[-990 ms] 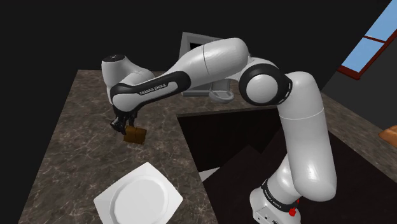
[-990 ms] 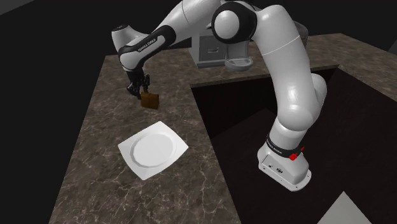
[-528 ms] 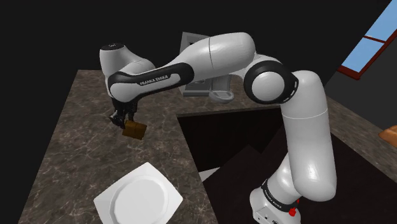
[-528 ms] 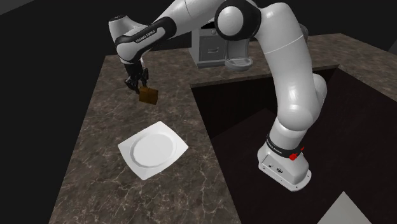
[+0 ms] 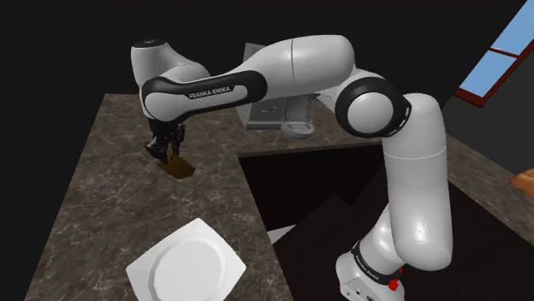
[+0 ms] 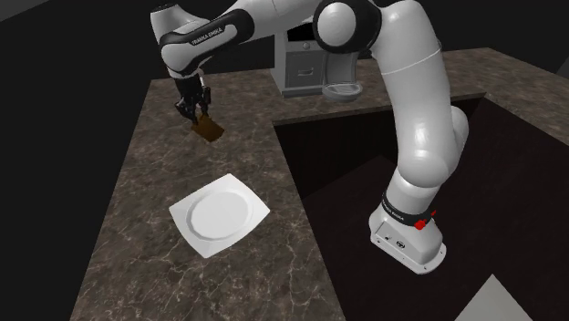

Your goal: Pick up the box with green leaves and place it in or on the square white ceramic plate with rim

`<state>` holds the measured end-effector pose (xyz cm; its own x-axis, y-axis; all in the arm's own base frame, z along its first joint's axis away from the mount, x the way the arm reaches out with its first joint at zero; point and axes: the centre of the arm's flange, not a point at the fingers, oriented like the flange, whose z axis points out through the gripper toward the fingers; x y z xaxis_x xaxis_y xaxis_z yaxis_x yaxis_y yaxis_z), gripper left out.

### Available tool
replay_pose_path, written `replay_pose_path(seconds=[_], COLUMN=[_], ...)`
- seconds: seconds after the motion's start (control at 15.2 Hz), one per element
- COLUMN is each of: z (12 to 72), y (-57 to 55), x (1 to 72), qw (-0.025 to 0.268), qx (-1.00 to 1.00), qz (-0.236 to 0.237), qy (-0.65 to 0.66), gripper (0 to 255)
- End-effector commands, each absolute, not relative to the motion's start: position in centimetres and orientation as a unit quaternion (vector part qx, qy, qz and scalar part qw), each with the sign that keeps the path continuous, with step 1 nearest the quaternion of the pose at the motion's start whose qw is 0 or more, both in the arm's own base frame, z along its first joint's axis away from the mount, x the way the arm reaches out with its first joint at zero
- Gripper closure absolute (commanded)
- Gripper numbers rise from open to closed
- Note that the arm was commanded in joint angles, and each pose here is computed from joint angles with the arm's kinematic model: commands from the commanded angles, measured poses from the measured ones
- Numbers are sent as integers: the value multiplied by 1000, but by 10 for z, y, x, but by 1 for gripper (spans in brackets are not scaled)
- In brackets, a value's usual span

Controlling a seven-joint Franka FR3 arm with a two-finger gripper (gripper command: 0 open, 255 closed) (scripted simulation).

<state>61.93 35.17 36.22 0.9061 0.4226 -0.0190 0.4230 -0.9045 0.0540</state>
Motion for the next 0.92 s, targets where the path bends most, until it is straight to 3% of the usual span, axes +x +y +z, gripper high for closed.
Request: replay_pose_path(seconds=[0.0,0.86], z=[369,386], y=[352,412], x=[621,461], qw=[28,28], qx=[976,976], qz=[-3,-3], qy=[217,217], gripper=[255,255])
